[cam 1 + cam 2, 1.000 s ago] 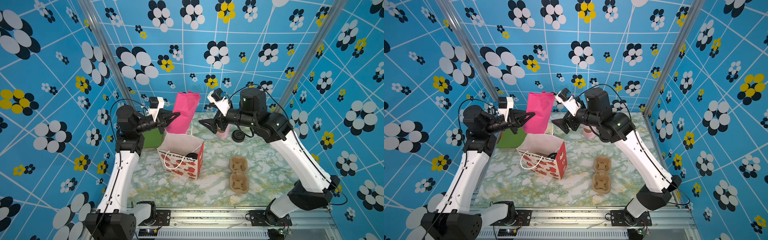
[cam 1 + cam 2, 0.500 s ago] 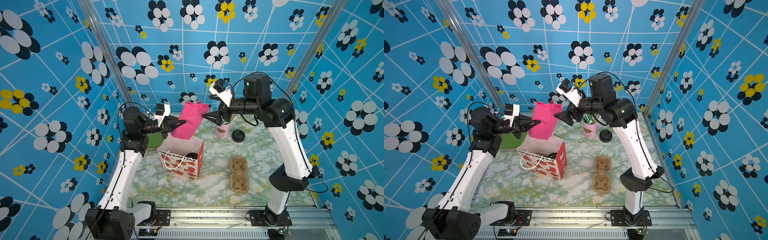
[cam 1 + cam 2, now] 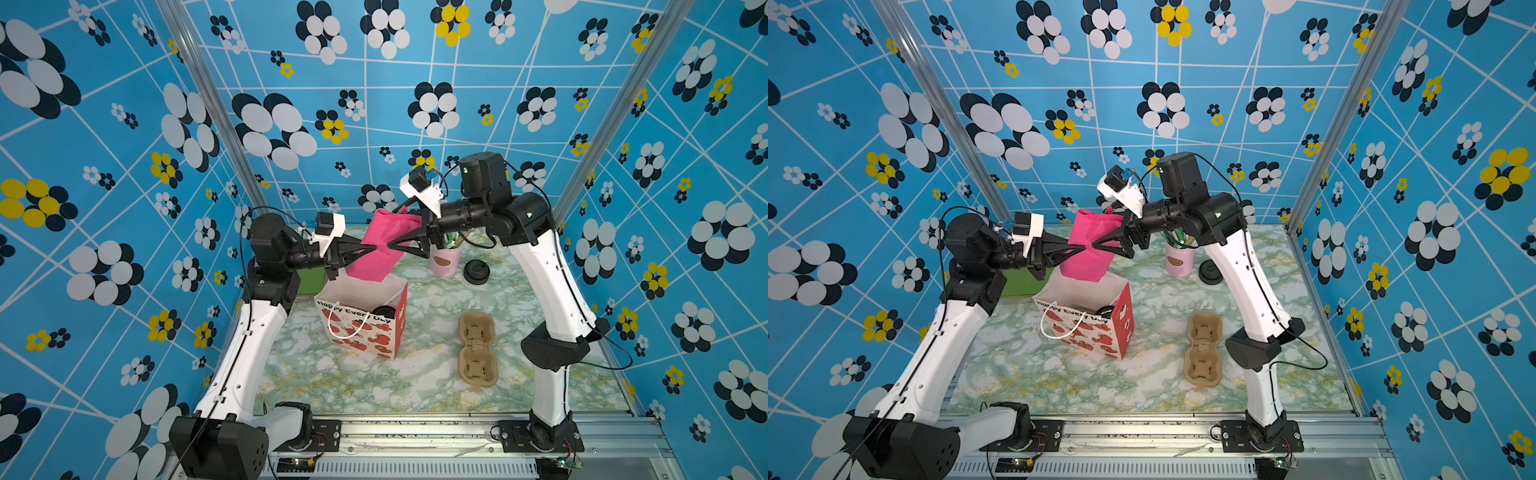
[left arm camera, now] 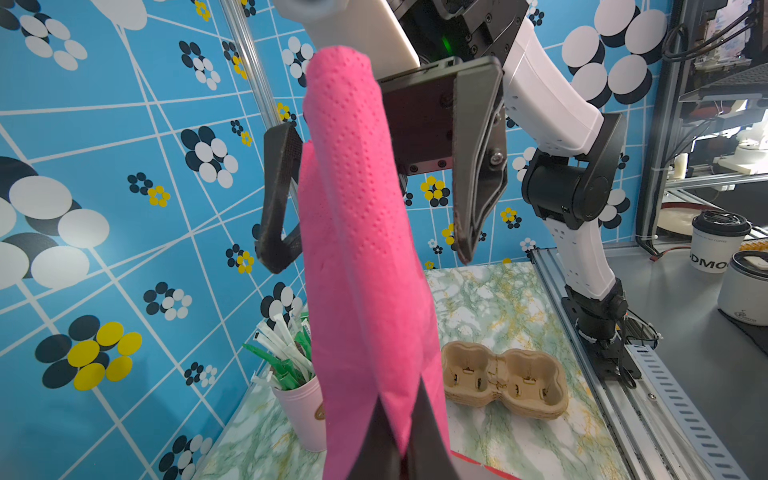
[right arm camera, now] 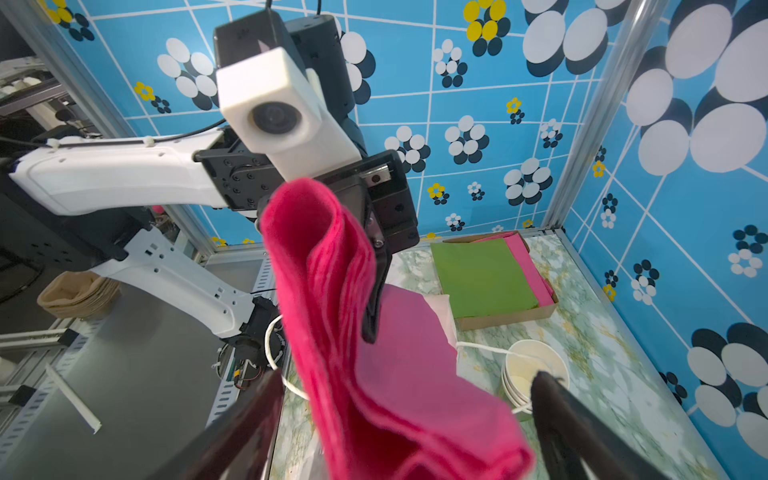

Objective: Pack a coffee takeout order
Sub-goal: Pass the napkin.

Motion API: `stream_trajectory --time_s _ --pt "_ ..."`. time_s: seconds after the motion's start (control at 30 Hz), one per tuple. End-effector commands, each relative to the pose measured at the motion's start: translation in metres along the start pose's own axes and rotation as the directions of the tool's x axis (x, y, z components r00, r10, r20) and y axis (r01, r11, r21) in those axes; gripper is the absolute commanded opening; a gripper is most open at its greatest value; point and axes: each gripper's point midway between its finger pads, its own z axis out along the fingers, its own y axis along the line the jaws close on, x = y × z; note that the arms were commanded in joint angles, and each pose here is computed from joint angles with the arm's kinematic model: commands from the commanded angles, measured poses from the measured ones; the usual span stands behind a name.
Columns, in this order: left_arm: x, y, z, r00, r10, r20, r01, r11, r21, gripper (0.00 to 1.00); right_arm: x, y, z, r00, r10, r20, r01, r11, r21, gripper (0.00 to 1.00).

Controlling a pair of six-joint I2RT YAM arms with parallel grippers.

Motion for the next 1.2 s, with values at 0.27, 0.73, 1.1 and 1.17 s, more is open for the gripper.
stream_trajectory --time_s 0.27,0.73,1.1,1.17 --pt "0.004 0.003 0.0 1.0 0.016 -0.016 -0.016 0.999 -0.043 0.0 -0.008 0.009 0.001 0.999 0.034 0.036 -0.031 0.997 -0.067 0.08" --pt "0.024 0.003 -0.01 0.999 -0.038 -0.023 0.034 0.987 -0.156 0.82 -0.006 0.001 0.01 0.999 0.039 -0.003 -0.039 0.997 0.06 0.0" --pt "0.046 -0.014 -0.007 0.99 -0.139 -0.036 0.137 0.989 -0.059 0.84 -0.017 0.01 0.008 1.0 0.007 0.014 -0.008 0.997 0.076 0.0" --pt "0.049 -0.014 -0.007 0.987 -0.154 -0.04 0.152 0.987 -0.054 0.8 -0.018 0.011 0.007 1.0 0.002 0.017 -0.003 0.997 0.083 0.0"
